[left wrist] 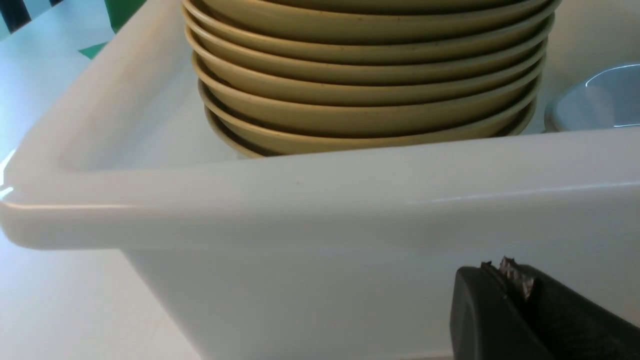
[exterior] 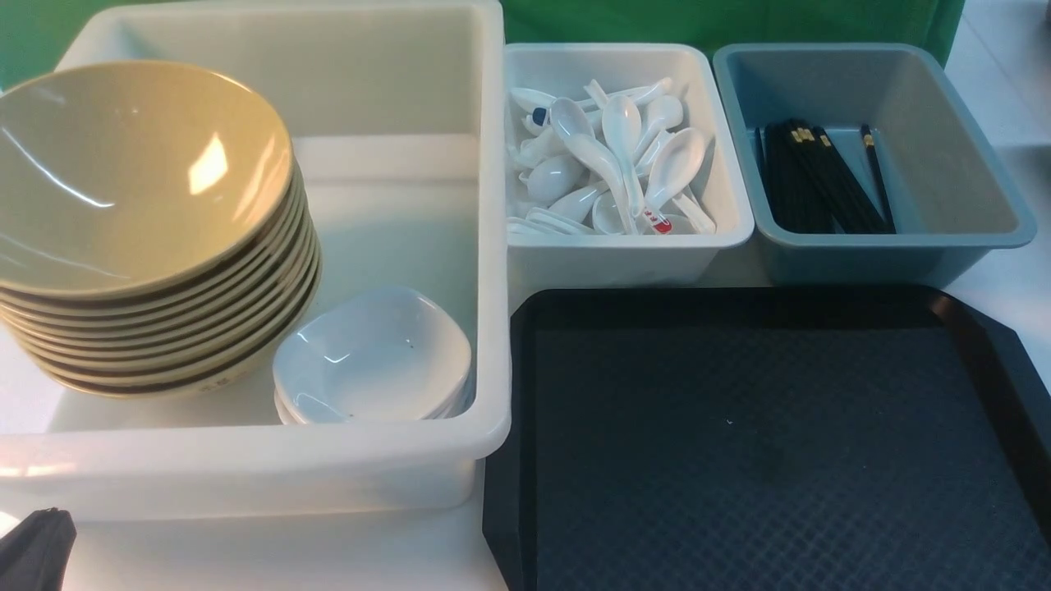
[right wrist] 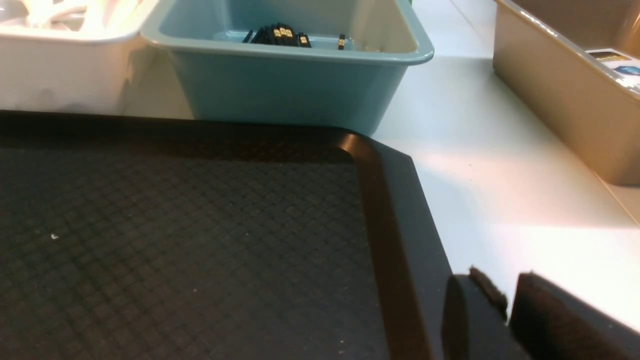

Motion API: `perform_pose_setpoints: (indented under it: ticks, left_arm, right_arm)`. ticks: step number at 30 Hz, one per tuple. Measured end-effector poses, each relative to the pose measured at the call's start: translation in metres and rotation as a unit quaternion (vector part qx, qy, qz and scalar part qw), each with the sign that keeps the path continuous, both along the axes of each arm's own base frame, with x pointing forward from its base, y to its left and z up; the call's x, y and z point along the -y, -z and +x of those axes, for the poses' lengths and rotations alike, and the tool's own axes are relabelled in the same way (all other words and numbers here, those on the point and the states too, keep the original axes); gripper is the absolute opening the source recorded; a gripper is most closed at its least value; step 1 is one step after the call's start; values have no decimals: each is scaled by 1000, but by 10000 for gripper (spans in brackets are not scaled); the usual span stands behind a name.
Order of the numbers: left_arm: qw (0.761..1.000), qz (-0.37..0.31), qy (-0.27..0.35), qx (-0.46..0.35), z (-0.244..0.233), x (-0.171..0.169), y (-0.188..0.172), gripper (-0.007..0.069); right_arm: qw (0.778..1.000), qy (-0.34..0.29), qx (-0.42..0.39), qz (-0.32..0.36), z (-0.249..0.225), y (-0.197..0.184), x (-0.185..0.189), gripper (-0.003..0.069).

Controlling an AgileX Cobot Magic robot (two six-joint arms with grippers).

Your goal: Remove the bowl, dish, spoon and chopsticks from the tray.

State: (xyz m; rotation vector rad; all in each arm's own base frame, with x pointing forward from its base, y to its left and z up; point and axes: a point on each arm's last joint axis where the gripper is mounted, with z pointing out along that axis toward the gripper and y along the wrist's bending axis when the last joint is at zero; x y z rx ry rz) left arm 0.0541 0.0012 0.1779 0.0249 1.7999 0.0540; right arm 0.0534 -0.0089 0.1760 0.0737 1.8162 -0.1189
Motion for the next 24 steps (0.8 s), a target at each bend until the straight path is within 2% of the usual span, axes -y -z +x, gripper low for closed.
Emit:
perform_pose_setpoints:
  ticks: [24]
  left_arm:
    - [1000,0,0,0,0,0,0,-11]
  right_arm:
    - [1000,0,0,0,0,0,0,186]
